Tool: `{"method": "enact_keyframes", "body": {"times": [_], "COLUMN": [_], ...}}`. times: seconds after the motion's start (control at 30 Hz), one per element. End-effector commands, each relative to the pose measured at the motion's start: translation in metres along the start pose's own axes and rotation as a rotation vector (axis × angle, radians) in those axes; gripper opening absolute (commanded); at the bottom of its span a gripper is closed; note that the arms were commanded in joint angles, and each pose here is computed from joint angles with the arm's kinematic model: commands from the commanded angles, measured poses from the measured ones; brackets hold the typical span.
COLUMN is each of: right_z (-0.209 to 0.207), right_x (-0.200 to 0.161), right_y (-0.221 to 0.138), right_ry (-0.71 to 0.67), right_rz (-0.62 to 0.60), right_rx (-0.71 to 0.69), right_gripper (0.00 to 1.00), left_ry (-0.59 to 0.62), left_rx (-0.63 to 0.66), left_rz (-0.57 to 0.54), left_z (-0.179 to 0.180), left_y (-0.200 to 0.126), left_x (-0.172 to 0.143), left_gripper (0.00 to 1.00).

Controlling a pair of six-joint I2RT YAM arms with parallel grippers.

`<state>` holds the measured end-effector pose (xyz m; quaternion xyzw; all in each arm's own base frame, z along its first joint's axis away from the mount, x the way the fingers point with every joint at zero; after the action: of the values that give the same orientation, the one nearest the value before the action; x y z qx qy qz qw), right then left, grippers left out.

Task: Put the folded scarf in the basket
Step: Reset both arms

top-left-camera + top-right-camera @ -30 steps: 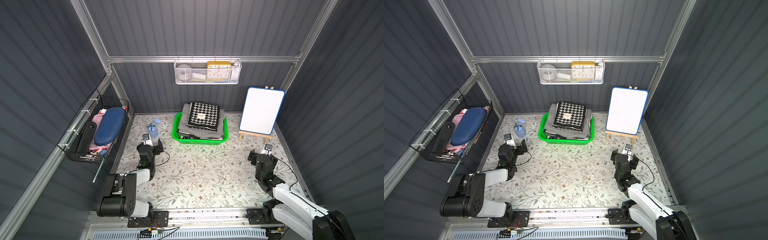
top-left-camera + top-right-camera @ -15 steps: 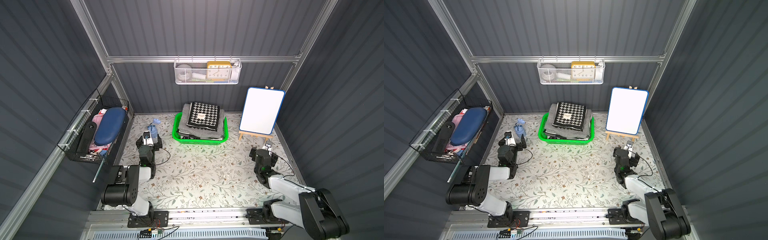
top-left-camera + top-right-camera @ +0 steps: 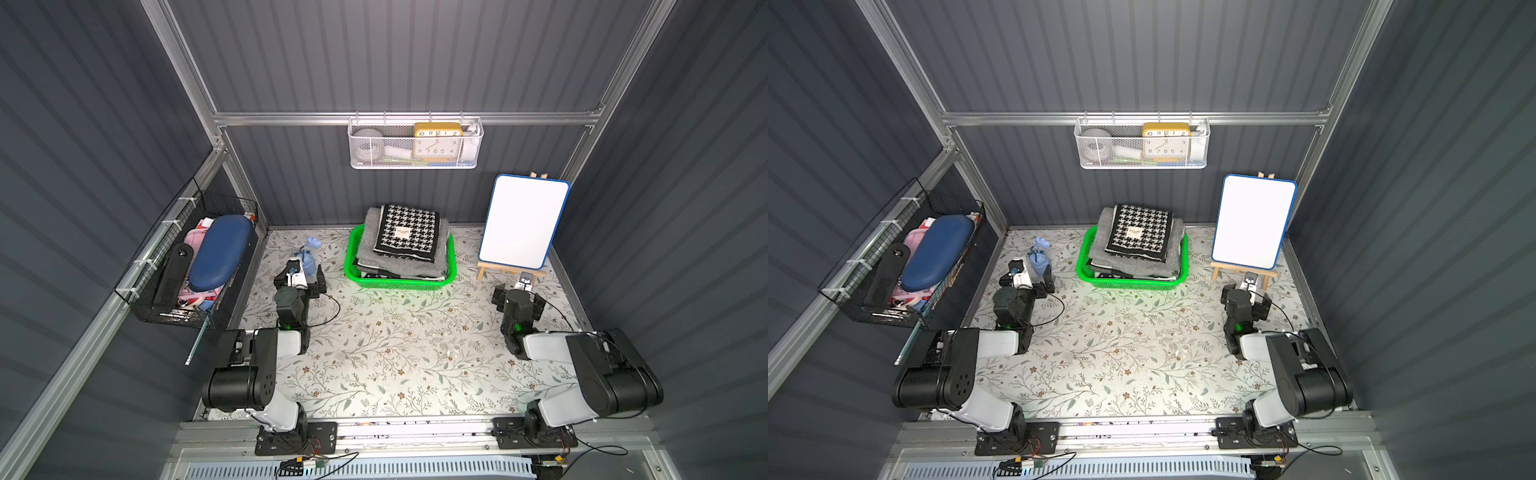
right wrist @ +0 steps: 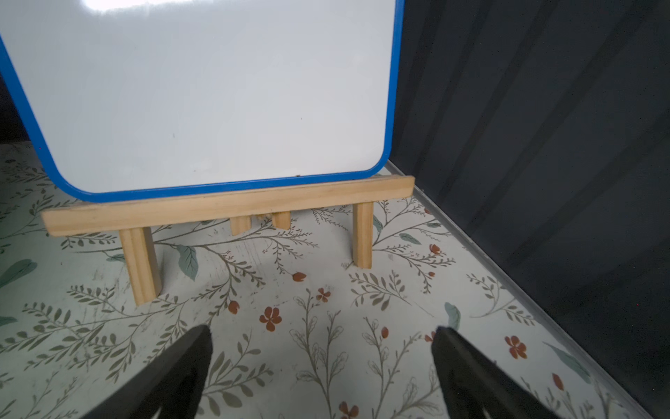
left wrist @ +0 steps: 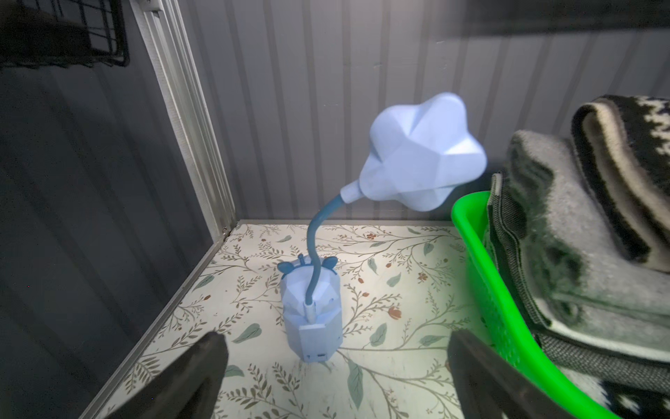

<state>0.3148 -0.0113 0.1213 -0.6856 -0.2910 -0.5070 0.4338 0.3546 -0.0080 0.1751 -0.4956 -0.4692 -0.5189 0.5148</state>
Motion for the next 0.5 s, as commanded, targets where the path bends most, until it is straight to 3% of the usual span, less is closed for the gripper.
{"method": "enact_keyframes", "body": {"times": [0.0,0.47], "right_z": [0.002,0.005], "right_x": [0.017,0.016], "right_y": [0.0,0.006], "right_ry": [0.023,0.018], "right_rz": [-0.047,-0.031], "right_rx": [0.016,0.066], "right_gripper": [0.99,0.99], "left_ry": [-0.045,0.001], "left_rx": [-0.029,-0.112], "left_rz": [-0.039,-0.077], "left_z": [-0.002,-0.011], "left_y": [0.001,-0.007], "left_x": [-0.003,-0.013], "left_gripper": [0.99,0.99]}}
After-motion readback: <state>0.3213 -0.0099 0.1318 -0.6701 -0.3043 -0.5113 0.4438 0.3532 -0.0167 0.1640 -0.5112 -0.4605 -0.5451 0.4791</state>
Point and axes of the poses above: each gripper's point midway between its finger pads, its own y axis out along the fingers, its own z axis along the line the jaws close on, x = y × z, the point moved 7 cm from there along -y, back along the fingers
